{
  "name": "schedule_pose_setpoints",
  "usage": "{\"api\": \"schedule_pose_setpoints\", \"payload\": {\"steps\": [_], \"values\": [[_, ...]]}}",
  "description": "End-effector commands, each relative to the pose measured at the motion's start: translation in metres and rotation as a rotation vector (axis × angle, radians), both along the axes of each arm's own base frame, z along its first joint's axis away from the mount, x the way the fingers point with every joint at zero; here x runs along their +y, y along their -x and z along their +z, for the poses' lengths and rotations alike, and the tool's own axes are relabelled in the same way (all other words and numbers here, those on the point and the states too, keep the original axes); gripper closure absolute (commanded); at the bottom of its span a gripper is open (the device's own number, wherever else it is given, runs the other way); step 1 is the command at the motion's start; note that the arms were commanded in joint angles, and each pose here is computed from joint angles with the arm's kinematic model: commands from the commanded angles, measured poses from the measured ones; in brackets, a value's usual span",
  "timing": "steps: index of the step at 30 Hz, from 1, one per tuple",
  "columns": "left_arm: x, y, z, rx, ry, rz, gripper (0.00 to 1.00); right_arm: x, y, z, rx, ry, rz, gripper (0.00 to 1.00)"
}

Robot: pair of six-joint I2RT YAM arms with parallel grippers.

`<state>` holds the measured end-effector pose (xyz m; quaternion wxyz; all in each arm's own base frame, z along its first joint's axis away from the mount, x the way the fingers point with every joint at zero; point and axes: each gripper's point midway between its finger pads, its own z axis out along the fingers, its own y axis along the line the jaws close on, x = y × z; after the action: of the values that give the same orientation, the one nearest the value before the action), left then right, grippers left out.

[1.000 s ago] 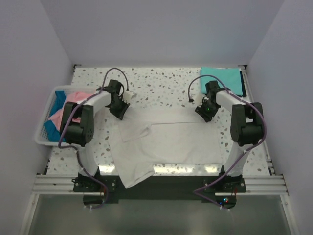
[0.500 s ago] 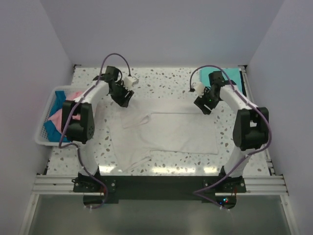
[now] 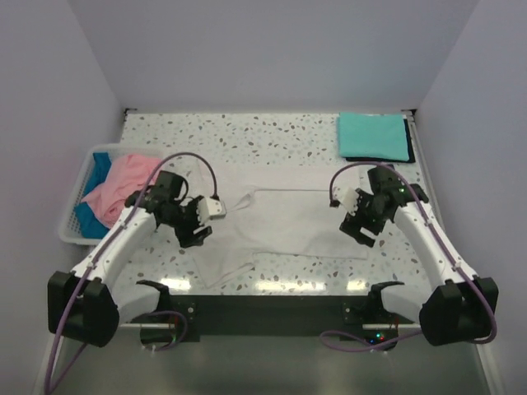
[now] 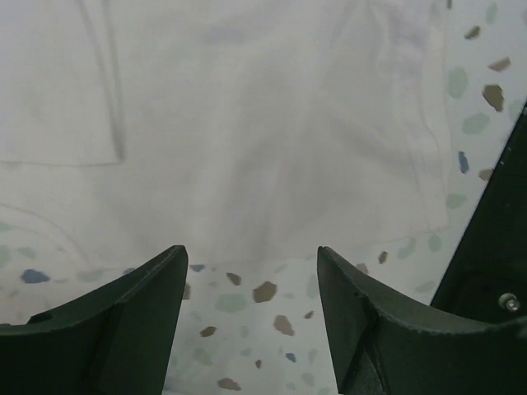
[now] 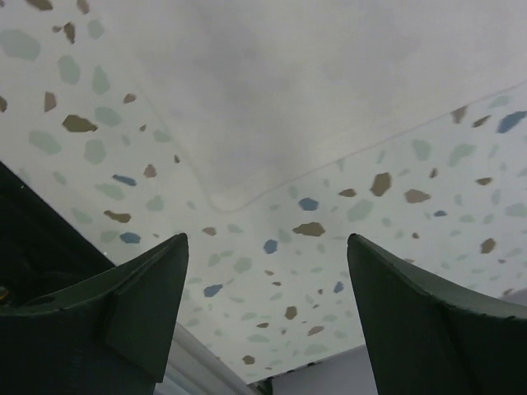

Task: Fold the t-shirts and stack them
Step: Fold the tshirt

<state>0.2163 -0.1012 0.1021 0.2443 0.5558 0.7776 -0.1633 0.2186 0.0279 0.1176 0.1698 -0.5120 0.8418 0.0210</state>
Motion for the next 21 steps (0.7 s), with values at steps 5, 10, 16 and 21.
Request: {"api": "schedule_pose_setpoints", "payload": {"steps": [5, 10, 16, 21], "values": [[-0.005, 0.055, -0.036, -0.012, -0.087, -0.162, 0.34, -0.011, 0.047, -0.036, 0.103, 0.076, 0.065, 0.35], [-0.004, 0.058, -0.042, 0.012, -0.09, -0.143, 0.36, -0.021, 0.059, -0.063, 0.102, 0.151, 0.101, 0.39], [-0.001, 0.057, -0.05, 0.023, -0.11, -0.112, 0.36, -0.017, 0.04, -0.071, 0.029, 0.146, 0.082, 0.44], [-0.001, 0.054, -0.051, 0.019, -0.111, -0.096, 0.36, -0.012, 0.038, -0.076, 0.037, 0.16, 0.11, 0.48]]}}
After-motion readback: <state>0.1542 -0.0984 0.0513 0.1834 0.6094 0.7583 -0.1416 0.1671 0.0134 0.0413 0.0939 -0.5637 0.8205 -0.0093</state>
